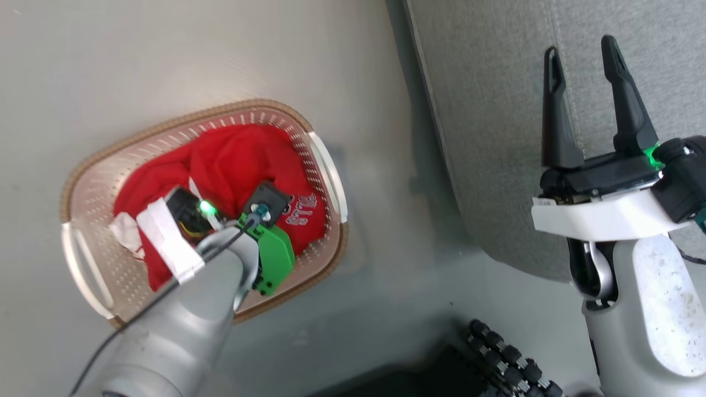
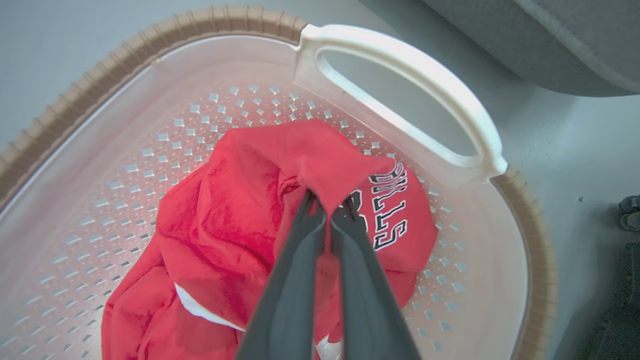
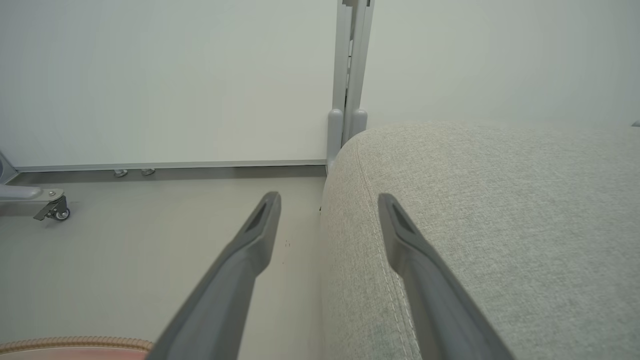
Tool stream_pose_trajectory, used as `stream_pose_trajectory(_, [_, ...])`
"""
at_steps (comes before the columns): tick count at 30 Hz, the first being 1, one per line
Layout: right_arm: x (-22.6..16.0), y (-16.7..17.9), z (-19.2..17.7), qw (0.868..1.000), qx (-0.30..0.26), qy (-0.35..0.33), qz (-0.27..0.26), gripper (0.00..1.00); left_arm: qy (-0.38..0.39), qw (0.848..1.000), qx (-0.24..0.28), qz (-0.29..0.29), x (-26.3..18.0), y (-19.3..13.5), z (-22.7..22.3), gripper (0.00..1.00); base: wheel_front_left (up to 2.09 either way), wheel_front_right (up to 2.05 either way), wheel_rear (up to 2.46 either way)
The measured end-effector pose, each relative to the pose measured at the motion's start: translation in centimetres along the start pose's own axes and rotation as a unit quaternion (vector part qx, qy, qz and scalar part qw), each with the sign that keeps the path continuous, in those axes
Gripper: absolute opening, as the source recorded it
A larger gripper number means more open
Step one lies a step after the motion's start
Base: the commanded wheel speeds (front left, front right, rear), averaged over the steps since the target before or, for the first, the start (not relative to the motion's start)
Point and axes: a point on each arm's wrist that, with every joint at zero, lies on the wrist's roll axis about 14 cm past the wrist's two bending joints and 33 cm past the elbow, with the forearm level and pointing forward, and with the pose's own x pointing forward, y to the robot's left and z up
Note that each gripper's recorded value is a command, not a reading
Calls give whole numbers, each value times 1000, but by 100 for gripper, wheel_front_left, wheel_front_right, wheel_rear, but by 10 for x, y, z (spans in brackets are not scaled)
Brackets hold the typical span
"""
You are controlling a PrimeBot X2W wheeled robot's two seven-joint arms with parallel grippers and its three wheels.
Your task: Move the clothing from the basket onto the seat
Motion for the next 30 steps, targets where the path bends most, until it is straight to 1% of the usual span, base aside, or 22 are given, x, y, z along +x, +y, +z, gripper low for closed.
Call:
stream_pose_trajectory(2, [-6, 2, 9, 1000, 0, -6, 4, 100, -25, 999, -22, 18, -11, -3, 14, 0, 0, 0, 0])
stream_pose_trajectory(5, [-16, 5, 20, 1000, 0, -12, 11, 100, -93, 993, -55, 40, -28, -8, 53, 0, 0, 0, 0])
stream_pose_trajectory(8, [-28, 8, 29, 1000, 4, -16, 16, 100, -143, 985, -73, 63, -54, -8, 76, 0, 0, 0, 0])
stream_pose_trajectory(11, [-39, 17, 40, 999, 12, -25, 28, 100, -183, 976, -81, 87, -84, -7, 92, 0, 0, 0, 0])
stream_pose_trajectory(17, [-63, 37, 65, 997, 25, -49, 58, 100, -264, 953, -73, 129, -142, -10, 131, 0, 0, 0, 0])
stream_pose_trajectory(18, [-68, 40, 69, 996, 26, -53, 61, 100, -280, 948, -65, 135, -152, -12, 139, 0, 0, 0, 0])
stream_pose_trajectory(22, [-85, 46, 85, 995, 32, -71, 69, 100, -349, 921, -38, 167, -197, -15, 177, 0, 0, 0, 0])
stream_pose_trajectory(27, [-108, 52, 96, 993, 42, -84, 74, 100, -398, 898, -20, 188, -239, -25, 196, 0, 0, 0, 0])
stream_pose_trajectory(30, [-118, 55, 103, 992, 45, -94, 78, 100, -432, 881, -2, 195, -263, -33, 214, 0, 0, 0, 0])
